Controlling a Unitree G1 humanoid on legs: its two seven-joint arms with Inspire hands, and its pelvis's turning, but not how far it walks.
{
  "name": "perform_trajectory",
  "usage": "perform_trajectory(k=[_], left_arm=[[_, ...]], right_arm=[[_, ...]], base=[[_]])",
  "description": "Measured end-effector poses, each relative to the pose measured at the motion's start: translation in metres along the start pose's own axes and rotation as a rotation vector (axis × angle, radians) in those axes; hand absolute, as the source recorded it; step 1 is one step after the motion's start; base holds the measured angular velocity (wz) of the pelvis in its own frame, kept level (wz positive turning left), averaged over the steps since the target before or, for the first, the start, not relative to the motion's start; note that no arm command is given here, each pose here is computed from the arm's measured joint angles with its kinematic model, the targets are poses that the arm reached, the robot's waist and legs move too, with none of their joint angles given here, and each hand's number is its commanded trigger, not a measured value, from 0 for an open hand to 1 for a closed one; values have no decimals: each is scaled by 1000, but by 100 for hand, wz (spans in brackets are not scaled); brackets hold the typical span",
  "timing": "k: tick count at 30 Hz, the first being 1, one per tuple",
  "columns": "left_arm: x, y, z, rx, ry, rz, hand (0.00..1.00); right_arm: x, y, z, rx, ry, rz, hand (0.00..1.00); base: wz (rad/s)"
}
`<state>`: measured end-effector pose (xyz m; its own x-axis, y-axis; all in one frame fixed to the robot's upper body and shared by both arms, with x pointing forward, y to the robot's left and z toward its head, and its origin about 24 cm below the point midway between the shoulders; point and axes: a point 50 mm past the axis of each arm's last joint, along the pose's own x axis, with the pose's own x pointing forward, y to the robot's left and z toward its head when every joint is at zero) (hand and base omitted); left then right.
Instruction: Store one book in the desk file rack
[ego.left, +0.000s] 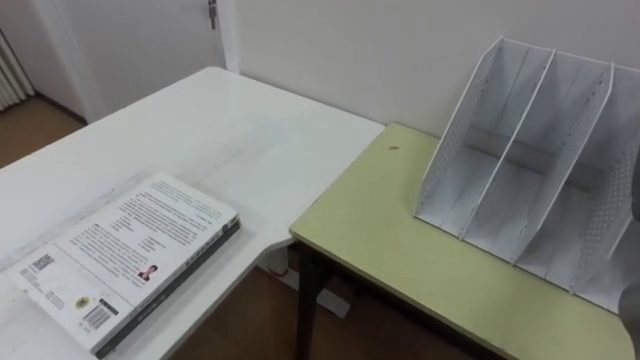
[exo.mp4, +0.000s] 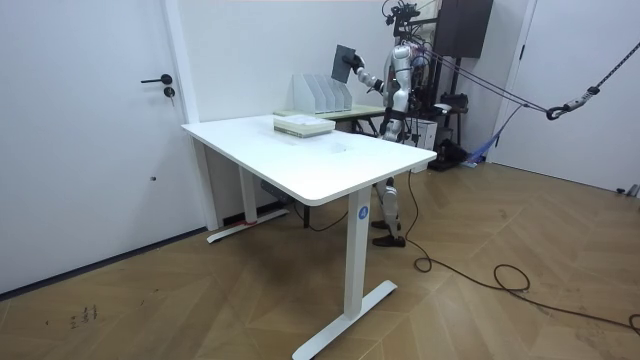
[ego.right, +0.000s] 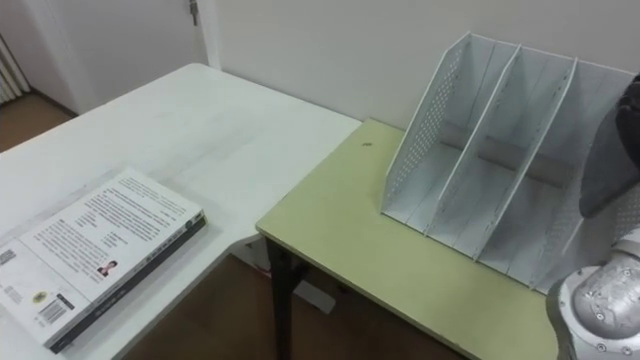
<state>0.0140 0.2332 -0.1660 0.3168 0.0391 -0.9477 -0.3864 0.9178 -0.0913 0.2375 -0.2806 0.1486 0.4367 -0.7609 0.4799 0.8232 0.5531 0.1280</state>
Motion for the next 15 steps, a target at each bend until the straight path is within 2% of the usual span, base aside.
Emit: perform_trajectory(k=[7, 15], left_arm=[[0, -1, 1, 6, 2, -3, 0], [1, 0, 5, 7, -3, -4, 0]], right_arm=[[15, 10, -14, -49, 49, -1, 100], [18, 17, -31, -72, 143, 47, 100]], base=[[0], [0]])
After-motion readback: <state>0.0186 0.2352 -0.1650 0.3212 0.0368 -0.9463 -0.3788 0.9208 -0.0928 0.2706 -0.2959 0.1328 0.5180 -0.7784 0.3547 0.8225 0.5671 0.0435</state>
